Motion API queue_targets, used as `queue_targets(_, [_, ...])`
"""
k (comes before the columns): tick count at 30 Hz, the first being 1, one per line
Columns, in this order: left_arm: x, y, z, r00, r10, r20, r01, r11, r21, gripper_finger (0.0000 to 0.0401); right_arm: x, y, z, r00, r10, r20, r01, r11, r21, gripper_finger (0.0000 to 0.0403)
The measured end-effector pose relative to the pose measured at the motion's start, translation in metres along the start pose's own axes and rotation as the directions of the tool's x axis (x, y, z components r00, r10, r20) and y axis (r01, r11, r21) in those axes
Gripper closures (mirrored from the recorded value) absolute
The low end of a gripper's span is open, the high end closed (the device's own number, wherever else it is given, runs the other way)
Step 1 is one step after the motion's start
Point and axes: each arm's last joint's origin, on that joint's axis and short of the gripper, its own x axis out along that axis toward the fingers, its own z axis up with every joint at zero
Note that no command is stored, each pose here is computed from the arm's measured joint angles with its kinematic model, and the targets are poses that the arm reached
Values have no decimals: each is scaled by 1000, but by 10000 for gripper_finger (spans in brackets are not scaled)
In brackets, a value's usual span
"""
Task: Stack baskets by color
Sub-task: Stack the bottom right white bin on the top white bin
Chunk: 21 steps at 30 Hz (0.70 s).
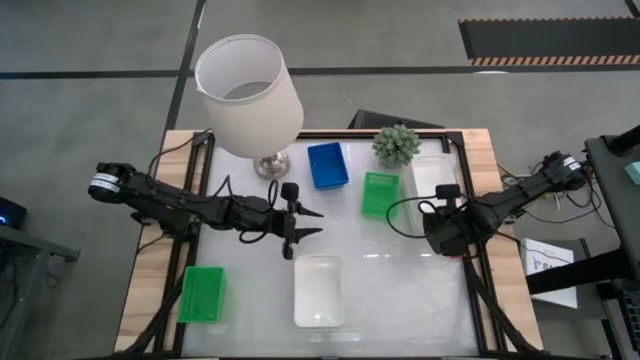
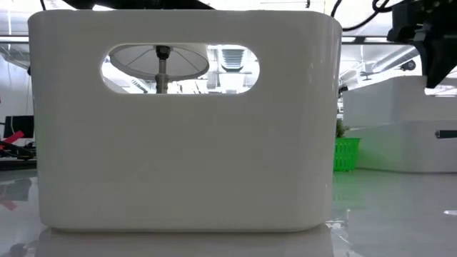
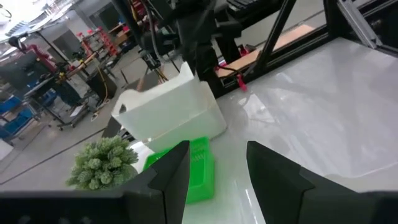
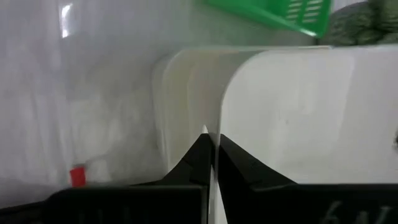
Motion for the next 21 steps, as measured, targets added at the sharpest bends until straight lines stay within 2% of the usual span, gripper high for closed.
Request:
queue_targets(5, [0,0,0,1000,0,0,0,1000,0,257,4,4,3,998,47,-39,-47,999,-10,394])
queue_targets(14, [0,0,0,1000,0,0,0,1000,-1,257,7,7,8,998,47,-48,-48,999,-26,392])
queue_targets(21, [0,0,0,1000,-1,0,1,1000,-1,257,6,7,10,998,51,-31,-50,998,47,347])
